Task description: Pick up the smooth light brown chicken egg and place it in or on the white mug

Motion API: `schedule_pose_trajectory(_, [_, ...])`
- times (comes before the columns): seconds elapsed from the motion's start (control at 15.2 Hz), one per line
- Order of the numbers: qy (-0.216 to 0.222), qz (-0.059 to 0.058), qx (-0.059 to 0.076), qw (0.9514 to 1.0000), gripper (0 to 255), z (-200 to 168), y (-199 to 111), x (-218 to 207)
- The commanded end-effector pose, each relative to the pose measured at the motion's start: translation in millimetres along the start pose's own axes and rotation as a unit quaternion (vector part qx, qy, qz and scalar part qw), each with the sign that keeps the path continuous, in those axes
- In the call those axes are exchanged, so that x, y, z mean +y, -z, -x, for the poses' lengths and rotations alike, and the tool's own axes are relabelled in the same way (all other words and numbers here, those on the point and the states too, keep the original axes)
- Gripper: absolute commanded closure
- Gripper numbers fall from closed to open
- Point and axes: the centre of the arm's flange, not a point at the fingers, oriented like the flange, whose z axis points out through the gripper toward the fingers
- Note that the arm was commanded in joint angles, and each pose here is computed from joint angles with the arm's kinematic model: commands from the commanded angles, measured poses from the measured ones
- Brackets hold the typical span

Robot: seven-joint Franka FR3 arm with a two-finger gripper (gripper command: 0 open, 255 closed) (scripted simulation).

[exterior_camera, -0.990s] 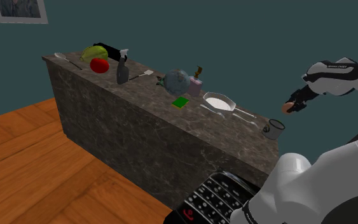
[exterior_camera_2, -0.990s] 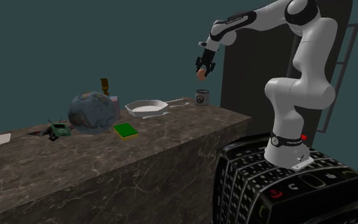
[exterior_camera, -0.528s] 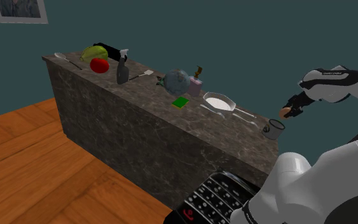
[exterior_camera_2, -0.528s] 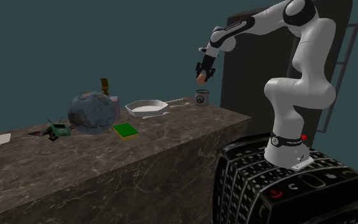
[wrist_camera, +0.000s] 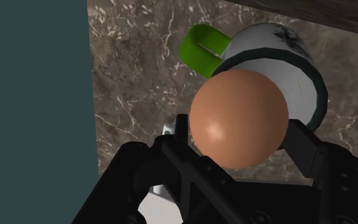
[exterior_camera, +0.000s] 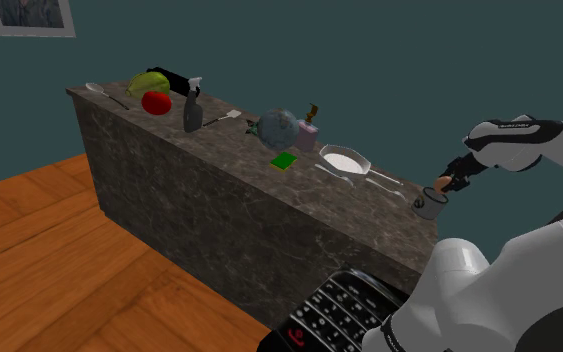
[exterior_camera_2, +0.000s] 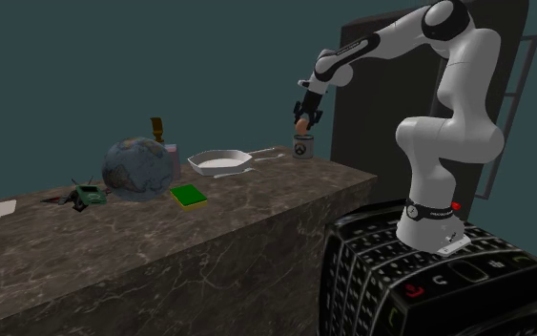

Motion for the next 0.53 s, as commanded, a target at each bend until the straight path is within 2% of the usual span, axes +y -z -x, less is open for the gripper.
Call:
schedule_pose_trajectory(0.0, [0.0, 0.0, 0.0, 1.0, 255, -0.3, -1.5, 0.0])
schedule_pose_trajectory(0.33, [0.0, 0.0, 0.0, 1.0, 255, -0.3, -1.5, 0.0])
schedule_pose_trajectory(0.4, [0.0, 0.0, 0.0, 1.0, 0, -0.3, -1.5, 0.0])
schedule_pose_trajectory(0.46, [0.0, 0.0, 0.0, 1.0, 0, -0.3, -1.5, 0.0])
